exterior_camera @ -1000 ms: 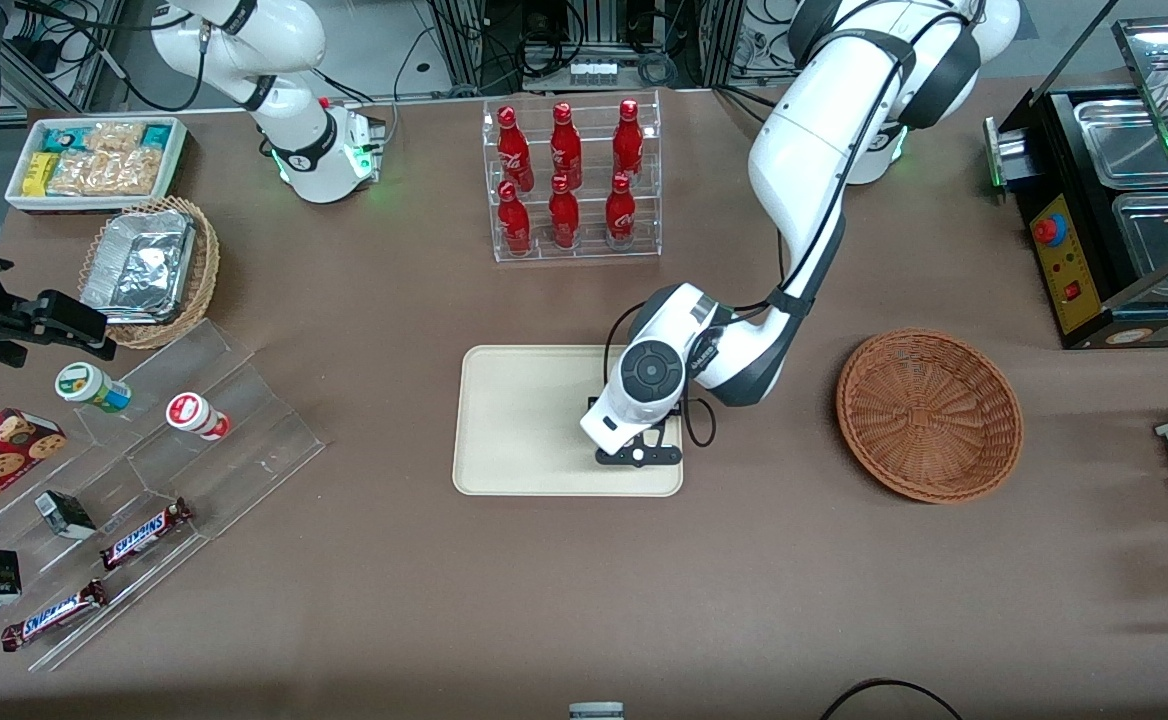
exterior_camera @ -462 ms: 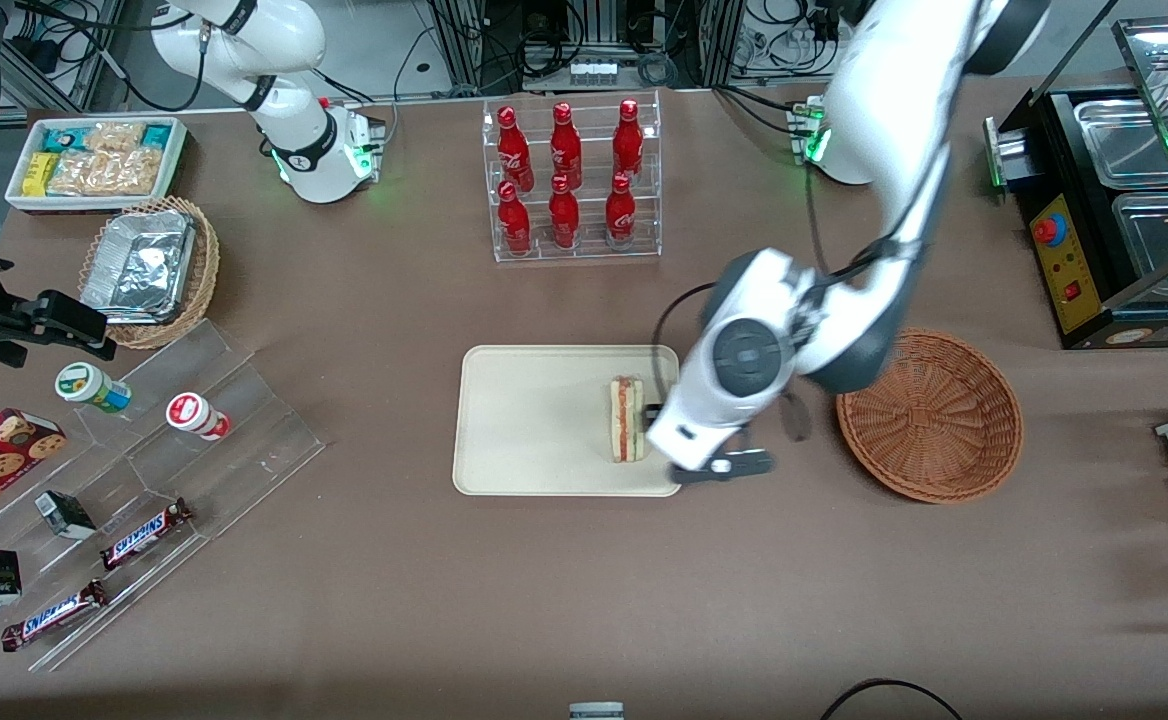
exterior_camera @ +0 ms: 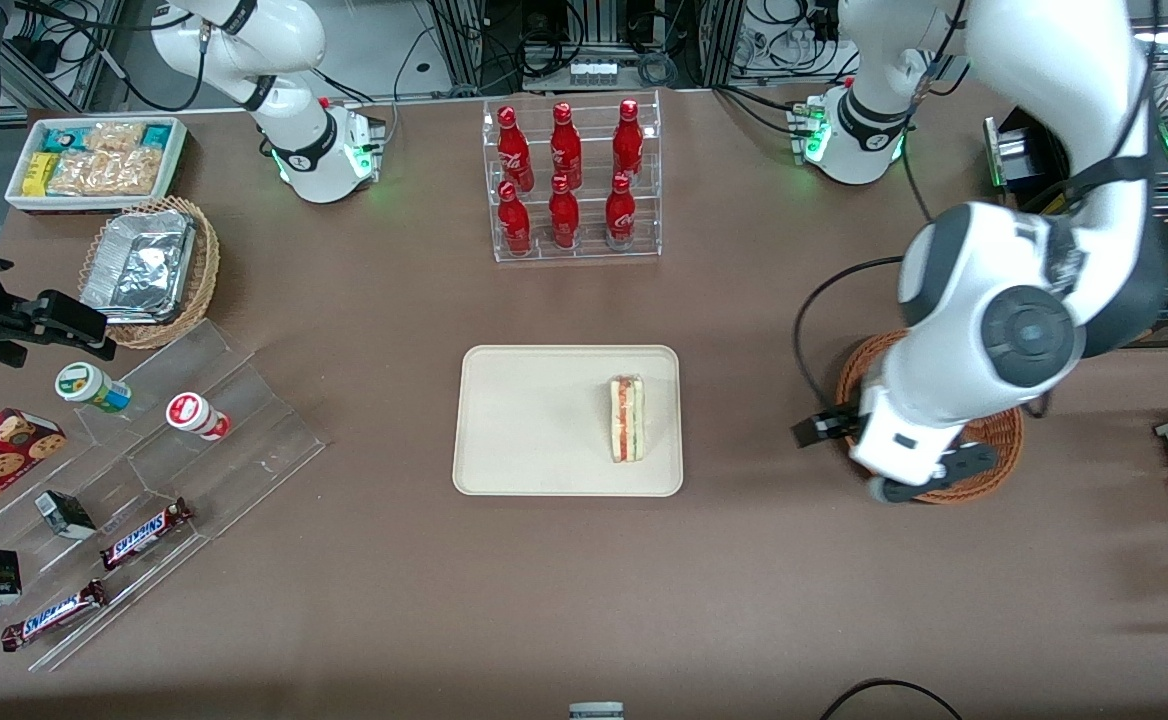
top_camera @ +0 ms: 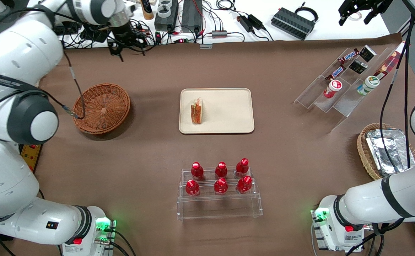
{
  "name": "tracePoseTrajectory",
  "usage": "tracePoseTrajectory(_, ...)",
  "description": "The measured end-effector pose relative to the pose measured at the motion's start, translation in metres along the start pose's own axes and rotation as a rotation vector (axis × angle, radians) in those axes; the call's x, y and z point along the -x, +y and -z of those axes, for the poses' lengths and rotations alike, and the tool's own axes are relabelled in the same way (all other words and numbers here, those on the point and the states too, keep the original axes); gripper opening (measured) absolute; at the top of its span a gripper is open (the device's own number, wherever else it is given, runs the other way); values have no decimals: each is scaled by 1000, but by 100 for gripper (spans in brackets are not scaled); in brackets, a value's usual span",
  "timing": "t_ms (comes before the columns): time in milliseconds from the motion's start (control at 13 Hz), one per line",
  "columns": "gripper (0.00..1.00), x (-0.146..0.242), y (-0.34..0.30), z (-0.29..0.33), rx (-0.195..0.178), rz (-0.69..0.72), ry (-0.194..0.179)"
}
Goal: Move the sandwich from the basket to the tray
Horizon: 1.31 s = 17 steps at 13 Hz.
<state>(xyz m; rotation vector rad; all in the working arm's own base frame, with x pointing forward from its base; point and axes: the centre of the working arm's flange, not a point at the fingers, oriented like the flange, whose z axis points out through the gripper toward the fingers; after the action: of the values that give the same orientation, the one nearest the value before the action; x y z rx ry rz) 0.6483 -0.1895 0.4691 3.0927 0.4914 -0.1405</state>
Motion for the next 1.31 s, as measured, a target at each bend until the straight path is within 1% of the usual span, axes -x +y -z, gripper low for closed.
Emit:
tracePoseTrajectory(77, 100, -1, -15, 7, -12, -5, 11)
tracePoseTrajectory(154, 100, -2, -34, 16, -16, -14, 21)
tracePoseTrajectory(308, 100, -3, -73, 37, -12, -30, 34)
tracePoseTrajectory(462, 100, 8, -111, 57, -10, -56, 48)
tracePoseTrajectory(538, 100, 20, -123, 68, -10, -71, 56)
tracePoseTrajectory(615, 100, 35, -130, 80, -11, -93, 65)
tracePoseTrajectory(769, 100, 68, -142, 106, -25, -153, 52)
tracePoseTrajectory(846, 100, 78, -149, 120, -28, -180, 54)
tracePoseTrajectory(1000, 100, 81, -165, 138, -22, -246, 81)
tracePoseTrajectory(1308, 100, 79, -167, 143, -21, -284, 88)
